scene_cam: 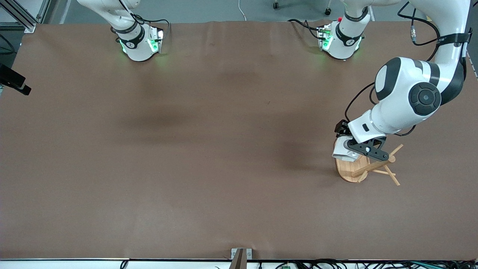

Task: Hang cup on rack
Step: 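Lower the cup so its handle hole slides onto a rack peg, then open the left gripper to release the cup on the peg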

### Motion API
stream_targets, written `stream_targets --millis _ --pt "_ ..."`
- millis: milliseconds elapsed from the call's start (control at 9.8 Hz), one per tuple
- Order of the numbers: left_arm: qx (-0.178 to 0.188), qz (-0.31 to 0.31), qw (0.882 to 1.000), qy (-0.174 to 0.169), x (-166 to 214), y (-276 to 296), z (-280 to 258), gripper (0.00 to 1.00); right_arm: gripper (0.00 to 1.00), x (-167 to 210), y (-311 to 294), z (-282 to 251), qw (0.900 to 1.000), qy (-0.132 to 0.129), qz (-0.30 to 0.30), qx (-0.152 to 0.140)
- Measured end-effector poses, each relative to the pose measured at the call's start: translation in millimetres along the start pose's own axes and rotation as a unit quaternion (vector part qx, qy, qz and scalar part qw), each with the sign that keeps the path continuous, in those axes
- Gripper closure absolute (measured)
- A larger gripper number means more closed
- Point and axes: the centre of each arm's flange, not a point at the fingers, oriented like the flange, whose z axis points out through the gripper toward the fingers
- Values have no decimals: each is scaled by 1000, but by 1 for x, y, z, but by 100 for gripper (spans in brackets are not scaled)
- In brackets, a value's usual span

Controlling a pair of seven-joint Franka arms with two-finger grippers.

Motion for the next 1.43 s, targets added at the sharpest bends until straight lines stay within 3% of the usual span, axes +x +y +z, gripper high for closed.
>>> stream_targets --millis 1327,1429 --pt "7 3 1000 2 -8 -40 6 22 0 0 1 0 1000 0 0 2" --pt "8 1 1000 4 -8 -42 6 10 0 0 1 0 1000 0 0 2"
